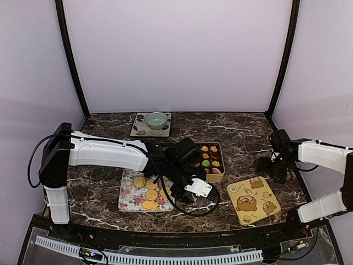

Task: Pack the cookies
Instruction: Move the box lid to the center of the board.

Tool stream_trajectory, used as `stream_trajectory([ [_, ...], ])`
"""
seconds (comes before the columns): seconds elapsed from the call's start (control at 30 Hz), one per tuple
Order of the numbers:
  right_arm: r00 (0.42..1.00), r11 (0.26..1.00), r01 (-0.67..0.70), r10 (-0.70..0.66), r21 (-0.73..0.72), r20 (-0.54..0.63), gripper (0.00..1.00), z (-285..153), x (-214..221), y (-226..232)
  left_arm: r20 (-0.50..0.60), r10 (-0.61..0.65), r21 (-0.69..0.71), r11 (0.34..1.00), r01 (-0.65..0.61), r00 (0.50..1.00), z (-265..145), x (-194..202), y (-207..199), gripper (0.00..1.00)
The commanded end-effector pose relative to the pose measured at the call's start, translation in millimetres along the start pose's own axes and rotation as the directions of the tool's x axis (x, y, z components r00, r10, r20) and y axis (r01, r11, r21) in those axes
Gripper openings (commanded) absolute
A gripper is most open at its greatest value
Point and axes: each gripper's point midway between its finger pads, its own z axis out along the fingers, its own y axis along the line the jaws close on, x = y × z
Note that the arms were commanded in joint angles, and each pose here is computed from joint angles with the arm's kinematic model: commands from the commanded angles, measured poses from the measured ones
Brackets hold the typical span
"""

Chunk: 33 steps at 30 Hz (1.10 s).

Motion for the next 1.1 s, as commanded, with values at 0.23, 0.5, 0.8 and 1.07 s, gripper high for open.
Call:
stream_trajectory([
  [0.23, 0.986, 0.992, -0.103, 0.092, -0.074, -0.142, 0.88, 39, 41, -2, -0.062, -0.128, 0.071, 0.989, 0.133, 0.99, -18, 28, -30, 0.8],
  [0.5, 0.974, 0.951, -0.083, 0.014, -0.297, -0.227, 0.83, 18, 90, 63, -0.065, -0.151, 0.063, 0.986, 0.155, 0.986, -17, 40, -39, 0.81],
  [0.8, 0.956, 0.906, -0.067, -0.061, -0.418, -0.286, 0.83, -6, 138, 120, -0.058, -0.111, 0.083, 0.99, 0.116, 0.992, -7, 42, -47, 0.79],
  [1.07, 0.95, 0.928, 0.004, -0.12, -0.373, -0.29, 0.85, -20, 153, 115, -0.053, -0.048, 0.163, 0.985, 0.056, 0.997, 4, 28, -73, 0.82],
])
